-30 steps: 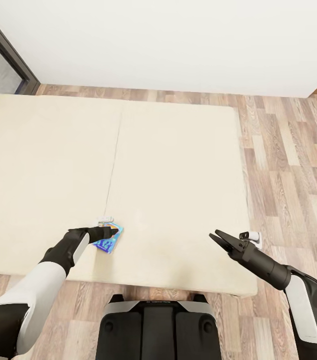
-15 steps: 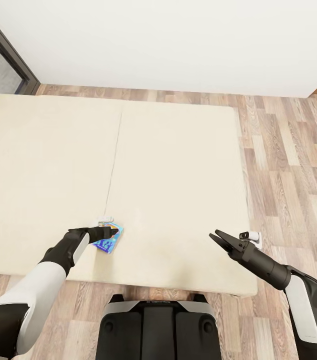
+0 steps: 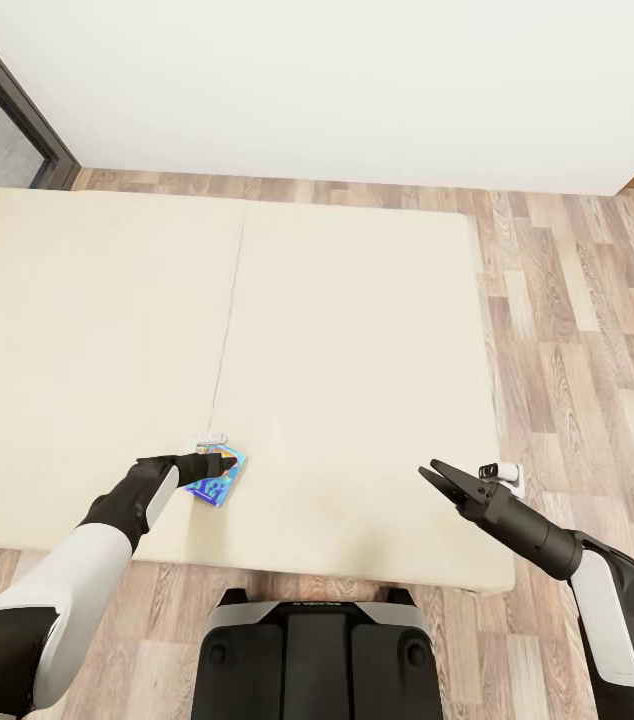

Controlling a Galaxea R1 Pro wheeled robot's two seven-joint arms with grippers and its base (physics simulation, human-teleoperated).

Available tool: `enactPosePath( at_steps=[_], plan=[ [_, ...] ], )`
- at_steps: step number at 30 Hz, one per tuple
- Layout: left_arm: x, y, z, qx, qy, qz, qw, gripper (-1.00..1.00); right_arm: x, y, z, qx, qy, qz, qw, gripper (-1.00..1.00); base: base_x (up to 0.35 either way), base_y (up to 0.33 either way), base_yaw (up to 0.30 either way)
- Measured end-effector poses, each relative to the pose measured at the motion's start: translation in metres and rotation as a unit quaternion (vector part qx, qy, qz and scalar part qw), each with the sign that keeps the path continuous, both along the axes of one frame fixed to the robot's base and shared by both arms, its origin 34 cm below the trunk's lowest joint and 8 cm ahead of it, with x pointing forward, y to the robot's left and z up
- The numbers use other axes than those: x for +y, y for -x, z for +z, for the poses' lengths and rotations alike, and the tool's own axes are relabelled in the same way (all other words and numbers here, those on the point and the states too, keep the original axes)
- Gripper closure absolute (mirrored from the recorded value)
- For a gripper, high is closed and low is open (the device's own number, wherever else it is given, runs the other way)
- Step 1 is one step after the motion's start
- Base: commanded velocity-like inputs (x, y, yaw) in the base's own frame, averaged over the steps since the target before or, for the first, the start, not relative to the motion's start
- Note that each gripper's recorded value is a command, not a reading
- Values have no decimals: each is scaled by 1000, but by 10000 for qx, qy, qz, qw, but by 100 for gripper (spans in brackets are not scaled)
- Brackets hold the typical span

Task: Put all the toys in the child's room - the three board games (two on the bed and one on the table), the two jigsaw puzzles on the table, and the tennis ball on the table - inside the toy box on the table in the child's room.

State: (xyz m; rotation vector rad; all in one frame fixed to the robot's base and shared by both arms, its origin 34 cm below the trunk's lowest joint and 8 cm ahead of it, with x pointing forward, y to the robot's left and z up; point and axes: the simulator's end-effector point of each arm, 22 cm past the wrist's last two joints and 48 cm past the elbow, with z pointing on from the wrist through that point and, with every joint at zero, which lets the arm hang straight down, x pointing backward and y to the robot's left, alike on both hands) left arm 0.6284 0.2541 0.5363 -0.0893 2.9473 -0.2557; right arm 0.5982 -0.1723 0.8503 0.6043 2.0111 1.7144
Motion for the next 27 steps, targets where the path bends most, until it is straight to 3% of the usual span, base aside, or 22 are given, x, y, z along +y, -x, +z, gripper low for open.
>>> enactPosePath(
  at_steps=[27],
  plan=[
    [0, 0, 0, -5, 6, -2, 10000, -100, 0, 0, 0, 3, -3, -3, 10000, -100, 0, 0, 0]
  ],
)
